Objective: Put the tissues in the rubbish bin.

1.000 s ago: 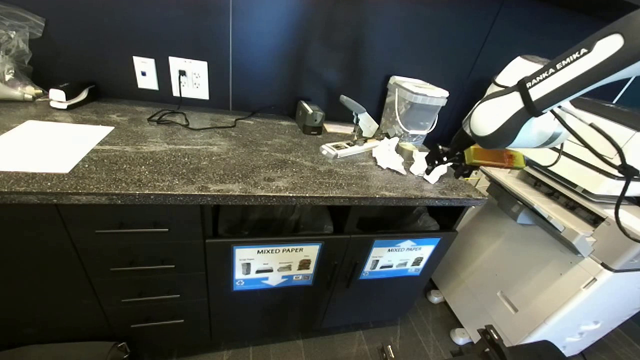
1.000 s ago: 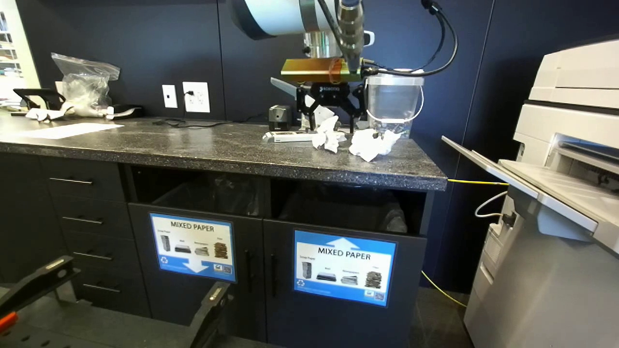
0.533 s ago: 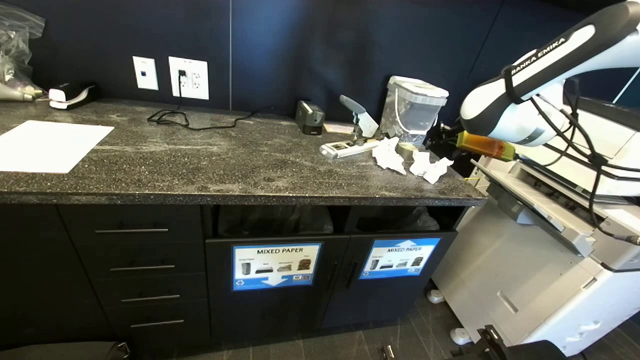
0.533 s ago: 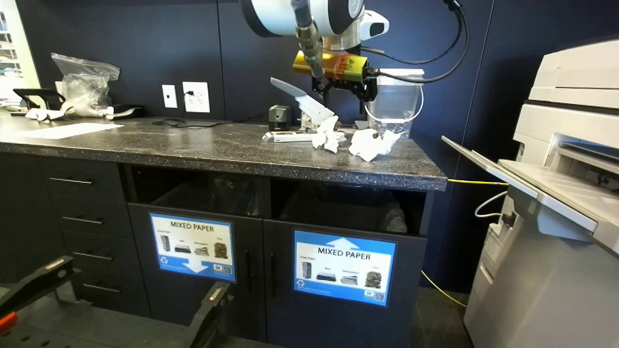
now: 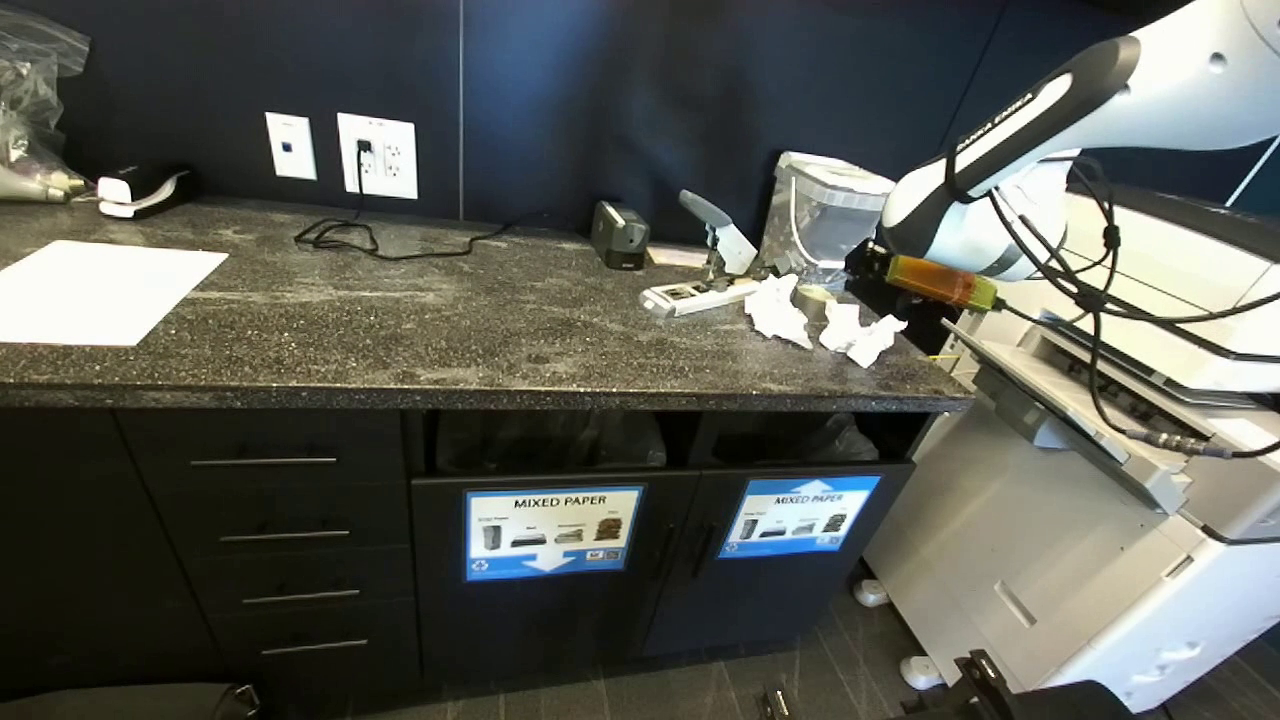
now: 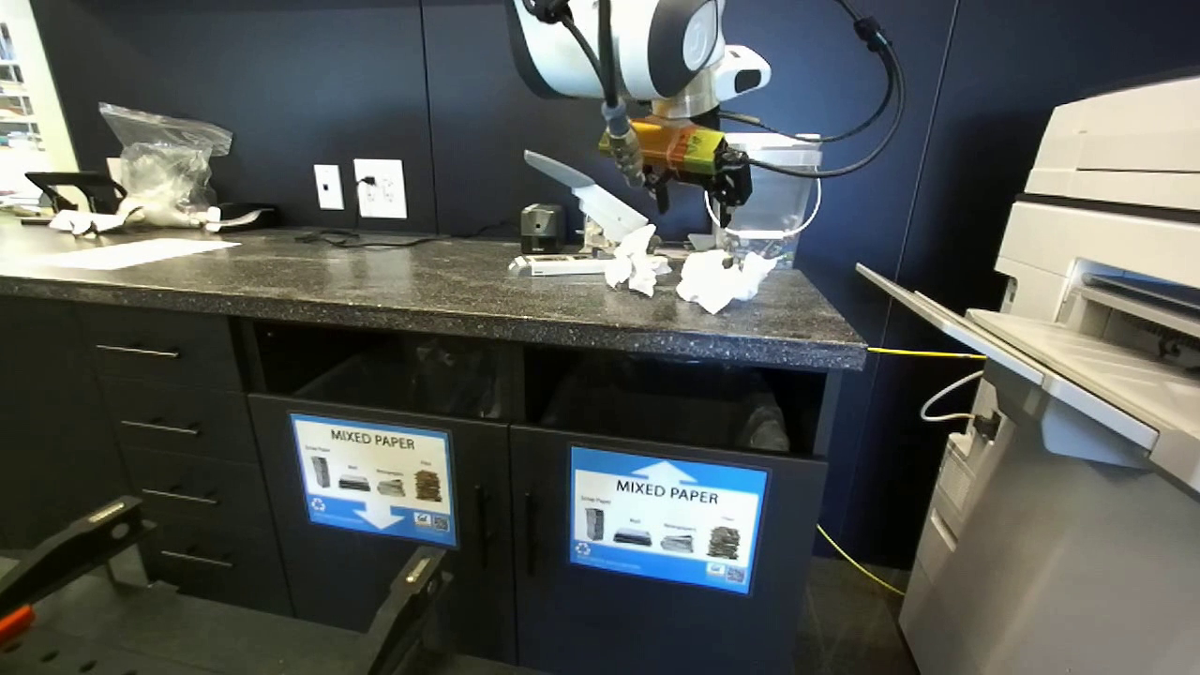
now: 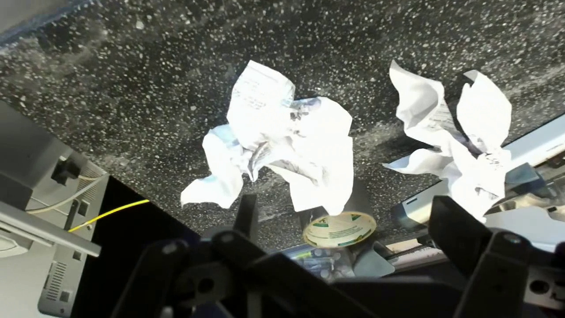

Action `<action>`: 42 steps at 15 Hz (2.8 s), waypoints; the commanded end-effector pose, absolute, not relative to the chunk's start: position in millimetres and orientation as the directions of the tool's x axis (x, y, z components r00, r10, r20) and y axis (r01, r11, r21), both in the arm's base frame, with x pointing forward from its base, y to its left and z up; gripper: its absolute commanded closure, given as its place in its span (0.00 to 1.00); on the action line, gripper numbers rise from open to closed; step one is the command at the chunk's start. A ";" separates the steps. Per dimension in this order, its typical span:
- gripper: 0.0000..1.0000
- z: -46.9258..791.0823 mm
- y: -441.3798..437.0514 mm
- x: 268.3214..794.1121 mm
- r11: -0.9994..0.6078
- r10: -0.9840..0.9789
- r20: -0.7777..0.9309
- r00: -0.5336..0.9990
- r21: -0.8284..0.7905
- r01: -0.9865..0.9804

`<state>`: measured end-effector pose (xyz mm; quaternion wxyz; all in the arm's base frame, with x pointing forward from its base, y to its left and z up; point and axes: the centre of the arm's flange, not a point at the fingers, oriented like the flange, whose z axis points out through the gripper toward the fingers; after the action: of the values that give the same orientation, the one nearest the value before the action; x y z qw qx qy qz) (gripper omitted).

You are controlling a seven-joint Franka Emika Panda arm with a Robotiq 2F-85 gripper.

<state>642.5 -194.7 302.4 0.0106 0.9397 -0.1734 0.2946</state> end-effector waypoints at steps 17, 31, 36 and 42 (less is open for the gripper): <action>0.00 243.2 -225.6 730.5 -0.818 -0.511 0.380 0.771 0.061 -0.572; 0.00 213.3 -242.3 746.4 -0.808 -0.544 0.348 0.763 0.025 -0.588; 0.00 213.7 -242.2 753.0 -0.805 -0.554 0.356 0.753 0.004 -0.594; 0.42 211.6 -239.9 756.6 -0.808 -0.551 0.366 0.750 -0.007 -0.590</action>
<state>741.0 -235.6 210.4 0.0665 0.9368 -0.2999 0.1677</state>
